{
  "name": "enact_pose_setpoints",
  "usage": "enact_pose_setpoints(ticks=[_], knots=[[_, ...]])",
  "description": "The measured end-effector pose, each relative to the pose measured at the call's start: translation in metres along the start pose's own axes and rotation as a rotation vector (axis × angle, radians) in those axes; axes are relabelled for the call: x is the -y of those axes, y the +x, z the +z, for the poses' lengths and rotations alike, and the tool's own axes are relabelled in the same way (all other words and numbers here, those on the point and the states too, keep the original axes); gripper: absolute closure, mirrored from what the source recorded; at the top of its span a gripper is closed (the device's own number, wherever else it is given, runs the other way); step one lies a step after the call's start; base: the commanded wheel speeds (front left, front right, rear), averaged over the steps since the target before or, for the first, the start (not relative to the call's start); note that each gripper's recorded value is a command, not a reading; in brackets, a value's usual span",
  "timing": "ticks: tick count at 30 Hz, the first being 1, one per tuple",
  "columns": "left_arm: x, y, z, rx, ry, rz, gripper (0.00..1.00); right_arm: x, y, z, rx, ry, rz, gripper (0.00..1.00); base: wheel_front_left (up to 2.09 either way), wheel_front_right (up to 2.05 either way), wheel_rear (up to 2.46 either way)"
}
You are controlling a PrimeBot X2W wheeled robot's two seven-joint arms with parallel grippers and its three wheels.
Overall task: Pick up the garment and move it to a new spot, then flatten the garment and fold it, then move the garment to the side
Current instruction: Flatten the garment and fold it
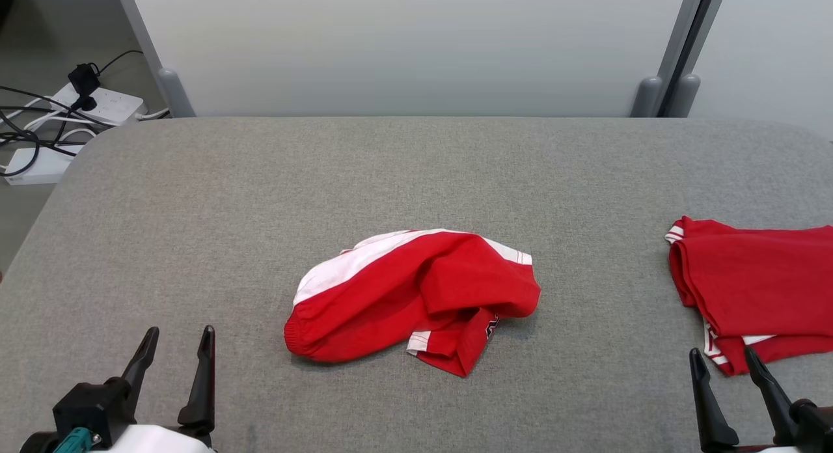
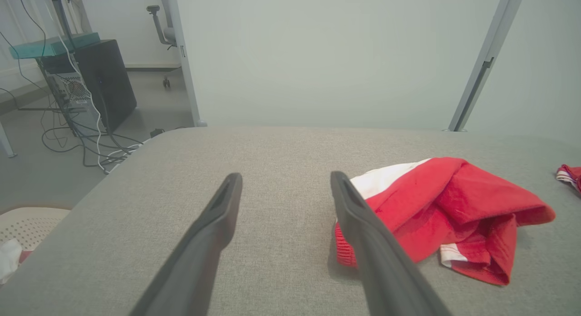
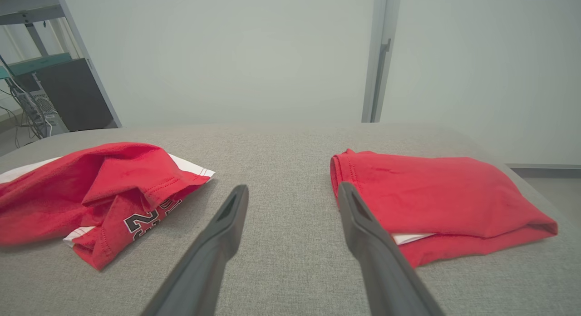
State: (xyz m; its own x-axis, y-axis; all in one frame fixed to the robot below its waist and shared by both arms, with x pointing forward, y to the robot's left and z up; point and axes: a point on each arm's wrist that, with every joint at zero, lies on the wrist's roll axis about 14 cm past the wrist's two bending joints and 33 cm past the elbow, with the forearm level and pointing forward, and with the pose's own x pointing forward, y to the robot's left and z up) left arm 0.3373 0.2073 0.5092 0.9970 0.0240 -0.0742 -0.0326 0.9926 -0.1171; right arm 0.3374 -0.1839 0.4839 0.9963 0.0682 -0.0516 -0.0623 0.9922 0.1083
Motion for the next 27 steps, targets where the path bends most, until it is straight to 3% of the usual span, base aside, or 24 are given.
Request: enact_pose_setpoints(ticks=[9, 14, 20, 27], knots=[[0.006, 0.002, -0.011, -0.054, -0.007, -0.022, 0.0, 0.001, 0.003, -0.006, -0.017, 0.009, -0.002, 0.0, 0.0, 0.0, 0.0], [0.024, 0.016, -0.018, -0.105, -0.066, -0.084, 0.0, 0.003, 0.022, 0.003, 0.003, -0.013, 0.02, 0.0, 0.0, 0.0, 0.0], [0.057, 0.046, -0.041, -0.25, -0.18, -0.199, 0.0, -0.008, 0.066, 0.012, -0.004, -0.047, 0.121, 0.0, 0.0, 0.0, 0.0], [0.063, 0.074, -0.077, -0.434, -0.234, -0.264, 0.0, -0.023, 0.113, 0.0, -0.088, -0.078, 0.249, 0.0, 0.0, 0.0, 0.0]])
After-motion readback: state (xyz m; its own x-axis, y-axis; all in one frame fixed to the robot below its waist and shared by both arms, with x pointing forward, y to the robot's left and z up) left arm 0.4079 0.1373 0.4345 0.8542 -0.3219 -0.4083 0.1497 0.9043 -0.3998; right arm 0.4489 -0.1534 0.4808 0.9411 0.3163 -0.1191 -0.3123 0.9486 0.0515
